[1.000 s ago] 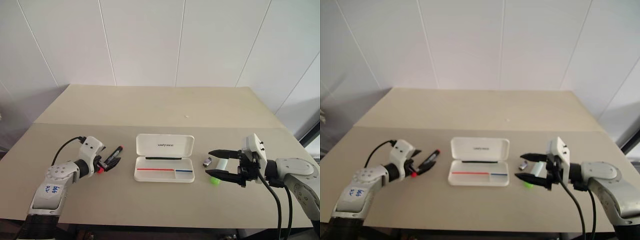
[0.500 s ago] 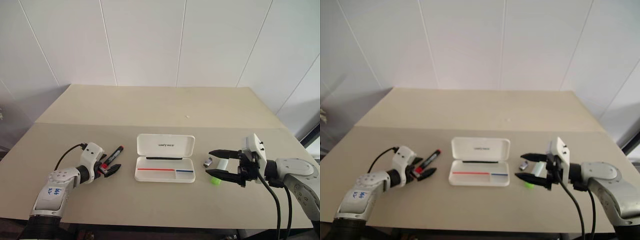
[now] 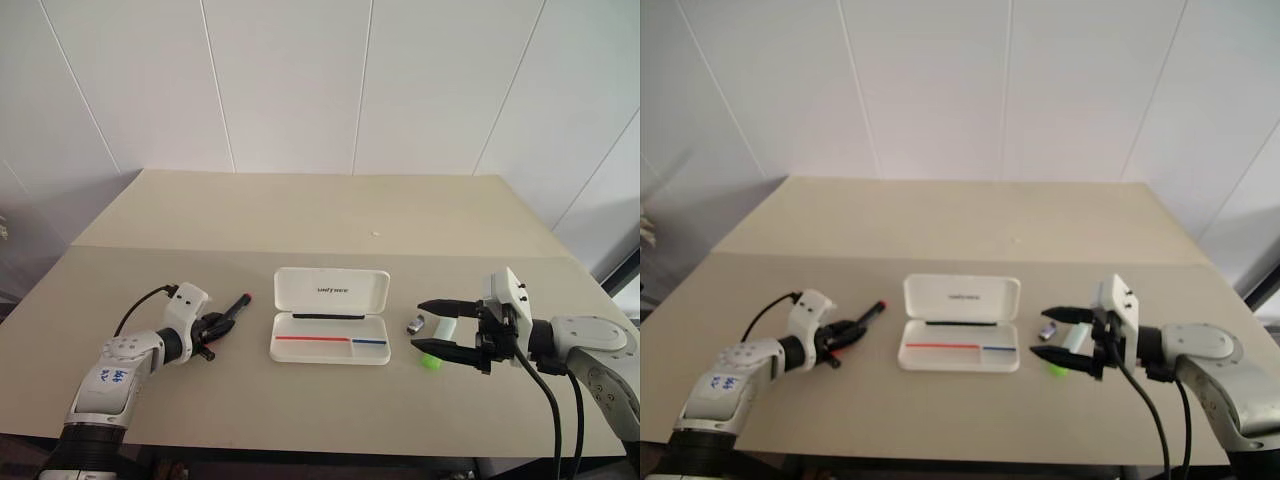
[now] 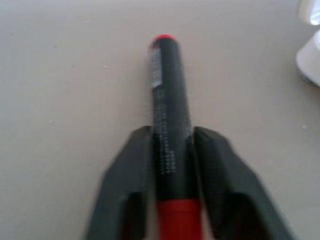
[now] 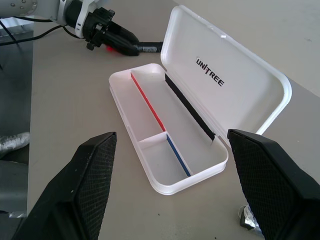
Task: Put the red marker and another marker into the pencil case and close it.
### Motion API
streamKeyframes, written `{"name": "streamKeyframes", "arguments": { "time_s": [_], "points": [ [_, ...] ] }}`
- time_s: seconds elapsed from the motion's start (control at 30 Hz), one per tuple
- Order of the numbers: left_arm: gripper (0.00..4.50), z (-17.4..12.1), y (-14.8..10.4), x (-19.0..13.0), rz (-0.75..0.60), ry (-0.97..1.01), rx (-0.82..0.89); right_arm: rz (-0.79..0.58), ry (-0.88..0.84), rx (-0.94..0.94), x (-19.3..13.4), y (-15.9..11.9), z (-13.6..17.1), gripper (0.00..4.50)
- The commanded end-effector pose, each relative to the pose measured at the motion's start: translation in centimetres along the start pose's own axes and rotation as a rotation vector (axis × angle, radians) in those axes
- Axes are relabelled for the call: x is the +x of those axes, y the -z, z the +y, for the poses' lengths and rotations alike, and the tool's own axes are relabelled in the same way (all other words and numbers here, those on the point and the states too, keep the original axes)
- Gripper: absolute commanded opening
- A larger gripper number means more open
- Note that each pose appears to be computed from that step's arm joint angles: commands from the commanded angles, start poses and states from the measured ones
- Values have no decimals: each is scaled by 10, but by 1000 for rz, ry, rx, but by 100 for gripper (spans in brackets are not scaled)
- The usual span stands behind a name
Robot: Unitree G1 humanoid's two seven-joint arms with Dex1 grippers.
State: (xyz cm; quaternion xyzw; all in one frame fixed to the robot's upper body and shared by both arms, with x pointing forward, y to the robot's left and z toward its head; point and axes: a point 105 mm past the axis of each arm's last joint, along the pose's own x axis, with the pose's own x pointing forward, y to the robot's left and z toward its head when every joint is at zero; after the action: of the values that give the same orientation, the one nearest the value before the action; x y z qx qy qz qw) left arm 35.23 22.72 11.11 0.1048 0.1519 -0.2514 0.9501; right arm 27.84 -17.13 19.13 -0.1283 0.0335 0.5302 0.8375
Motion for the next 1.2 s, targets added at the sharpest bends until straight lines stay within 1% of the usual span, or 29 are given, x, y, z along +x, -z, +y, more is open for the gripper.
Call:
{"name": "streamKeyframes", "arguments": {
  "time_s": [0.03,0.07,0.13,0.23,0.3,0.43,0.5,0.57,0.63,0.73,0.8,0.83,0.9,1.0,1.2],
  "points": [
    [61,12,3,-1,13,-45,10,-24,-7,-46,1,-10,2,450],
    [61,13,3,-1,10,-48,12,-24,-6,-46,1,-10,2,450],
    [61,18,-6,-1,-25,-71,28,-26,-6,-47,1,-10,2,450],
    [61,41,-30,-3,-92,-159,85,-28,-4,-49,1,-10,3,450],
    [61,50,-39,-5,-117,-197,100,-29,-3,-50,1,-10,3,450],
    [61,64,-73,-10,-205,-240,165,-34,0,-50,1,-10,3,450],
    [61,59,-97,-10,-270,-201,216,-34,2,-48,1,-10,4,450],
    [61,50,-121,-9,-331,-144,270,-36,3,-46,2,-9,4,450],
    [61,37,-140,-8,-375,-61,314,-38,4,-44,4,-9,4,450],
    [61,21,-156,-6,-411,46,342,-40,4,-43,5,-9,4,450],
    [61,-4,-166,-4,-423,188,374,-42,5,-42,6,-9,3,450],
    [61,-22,-168,-3,-417,289,402,-42,6,-42,6,-9,3,450],
    [61,-49,-168,-2,-396,438,438,-42,8,-42,6,-9,3,450],
    [61,-90,-159,-1,-326,657,493,-41,14,-44,4,-9,3,450],
    [61,-126,-141,9,-223,820,546,-35,36,-37,-2,-8,6,450]
  ]
}}
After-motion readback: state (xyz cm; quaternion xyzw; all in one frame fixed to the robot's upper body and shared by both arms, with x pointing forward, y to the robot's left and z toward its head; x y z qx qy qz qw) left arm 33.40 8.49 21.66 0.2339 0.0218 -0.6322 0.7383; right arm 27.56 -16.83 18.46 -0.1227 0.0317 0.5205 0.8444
